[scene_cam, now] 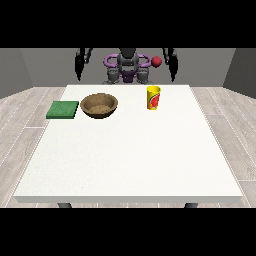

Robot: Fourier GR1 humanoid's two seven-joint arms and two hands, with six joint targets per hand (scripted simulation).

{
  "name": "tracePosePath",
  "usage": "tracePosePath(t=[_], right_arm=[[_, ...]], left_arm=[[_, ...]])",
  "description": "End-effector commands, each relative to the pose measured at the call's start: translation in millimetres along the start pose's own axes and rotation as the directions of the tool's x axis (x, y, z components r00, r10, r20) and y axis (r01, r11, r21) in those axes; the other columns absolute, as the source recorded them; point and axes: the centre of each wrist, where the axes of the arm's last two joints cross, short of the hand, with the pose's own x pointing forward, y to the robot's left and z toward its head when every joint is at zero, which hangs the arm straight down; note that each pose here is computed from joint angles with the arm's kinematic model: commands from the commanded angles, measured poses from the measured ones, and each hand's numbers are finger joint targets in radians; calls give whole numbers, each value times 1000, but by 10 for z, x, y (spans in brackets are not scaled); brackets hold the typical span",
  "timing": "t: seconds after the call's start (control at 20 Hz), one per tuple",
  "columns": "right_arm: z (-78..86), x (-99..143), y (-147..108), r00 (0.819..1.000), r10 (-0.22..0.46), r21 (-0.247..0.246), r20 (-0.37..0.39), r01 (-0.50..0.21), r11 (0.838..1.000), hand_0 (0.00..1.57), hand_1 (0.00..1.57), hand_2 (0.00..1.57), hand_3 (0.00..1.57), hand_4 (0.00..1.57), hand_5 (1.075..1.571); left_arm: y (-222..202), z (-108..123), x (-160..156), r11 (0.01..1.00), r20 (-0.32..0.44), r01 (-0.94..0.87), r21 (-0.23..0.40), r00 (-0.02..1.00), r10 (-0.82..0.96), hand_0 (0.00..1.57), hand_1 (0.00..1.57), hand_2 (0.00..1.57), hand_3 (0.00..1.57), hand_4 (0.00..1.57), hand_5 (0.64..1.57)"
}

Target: Pick the cup and pour the ball into the bowl, then pick the bowl and place it on the pad

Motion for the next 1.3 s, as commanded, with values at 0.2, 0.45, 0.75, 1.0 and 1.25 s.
tracePosePath(t=[0.2, 0.45, 0.75, 1.0, 1.25], right_arm=[[-16, 282, -116, 1000, 23, -2, 22, -23, 1000, 0, 0, 0, 0, 875, 1533], [226, 263, -36, 956, -195, -62, -221, 186, 981, 0, 0, 0, 0, 860, 1530], [244, 842, -179, 976, -194, -72, -98, 188, 980, 0, 0, 0, 0, 789, 1548], [147, 996, 119, 981, -184, -48, 62, 187, 981, 0, 0, 0, 0, 741, 1546], [-81, 978, 84, 962, -184, -25, 201, 193, 981, 0, 0, 0, 87, 712, 1545]], left_arm=[[112, -8, 274, 1000, 21, 17, 9, 1000, -17, 0, 0, 0, 0, 664, 1566], [-250, 187, 460, 965, -194, -263, 8, 946, 259, 0, 0, 0, 0, 634, 1564], [-395, 169, 995, 973, -61, -232, 5, 971, 232, 0, 0, 0, 0, 581, 1560], [-363, 34, 977, 983, 80, -181, -15, 980, 181, 0, 0, 0, 0, 606, 1555], [-473, -189, 881, 991, 265, -135, -6, 955, 131, 0, 0, 0, 0, 548, 1526]])
